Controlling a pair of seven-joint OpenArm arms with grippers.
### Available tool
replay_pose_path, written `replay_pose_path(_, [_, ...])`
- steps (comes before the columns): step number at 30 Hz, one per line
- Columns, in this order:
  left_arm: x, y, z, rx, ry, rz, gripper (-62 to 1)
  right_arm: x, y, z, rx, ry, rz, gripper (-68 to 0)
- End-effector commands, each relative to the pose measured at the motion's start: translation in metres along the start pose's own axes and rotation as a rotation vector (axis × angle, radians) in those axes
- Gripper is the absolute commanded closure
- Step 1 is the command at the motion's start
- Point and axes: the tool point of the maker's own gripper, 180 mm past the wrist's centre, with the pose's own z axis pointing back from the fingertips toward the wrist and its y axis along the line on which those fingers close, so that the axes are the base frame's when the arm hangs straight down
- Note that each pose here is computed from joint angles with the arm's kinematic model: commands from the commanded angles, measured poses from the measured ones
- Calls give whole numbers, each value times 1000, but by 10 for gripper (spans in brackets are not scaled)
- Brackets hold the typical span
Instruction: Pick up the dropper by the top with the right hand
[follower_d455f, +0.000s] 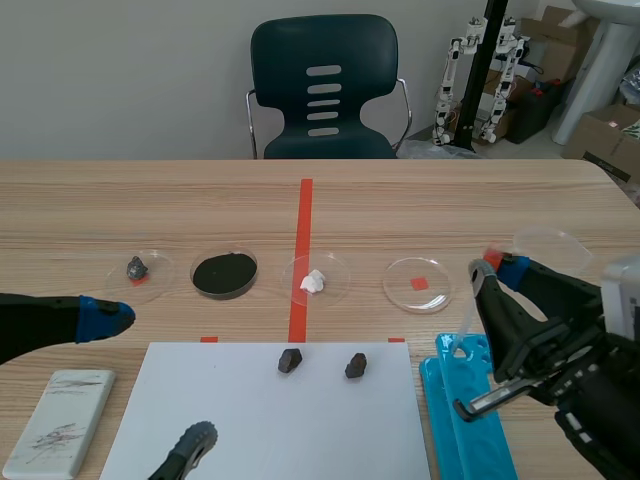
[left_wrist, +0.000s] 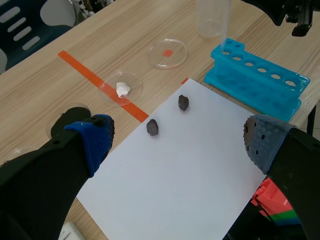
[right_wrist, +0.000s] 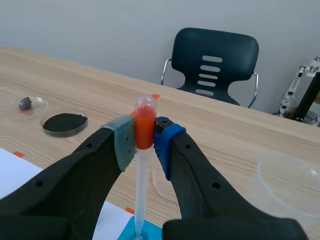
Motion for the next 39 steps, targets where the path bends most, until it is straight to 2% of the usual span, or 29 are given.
replay_pose_path(1, [5, 1, 0, 7, -23, 10, -542, 13, -1, 0, 11, -35, 16, -96])
replay_pose_path(8, [5, 1, 0, 7, -23, 10, -542, 40, -8, 9, -33, -60, 68, -96])
replay_pose_path(14, [5, 1, 0, 7, -23, 10, -542, 54, -5, 24, -53, -23, 71, -96])
replay_pose_path(26, [5, 1, 0, 7, -23, 10, -542, 74, 26, 51, -19, 44, -11, -96])
replay_pose_path(39, [5, 1, 0, 7, -23, 10, -542, 74, 31, 58, -10, 67, -33, -96])
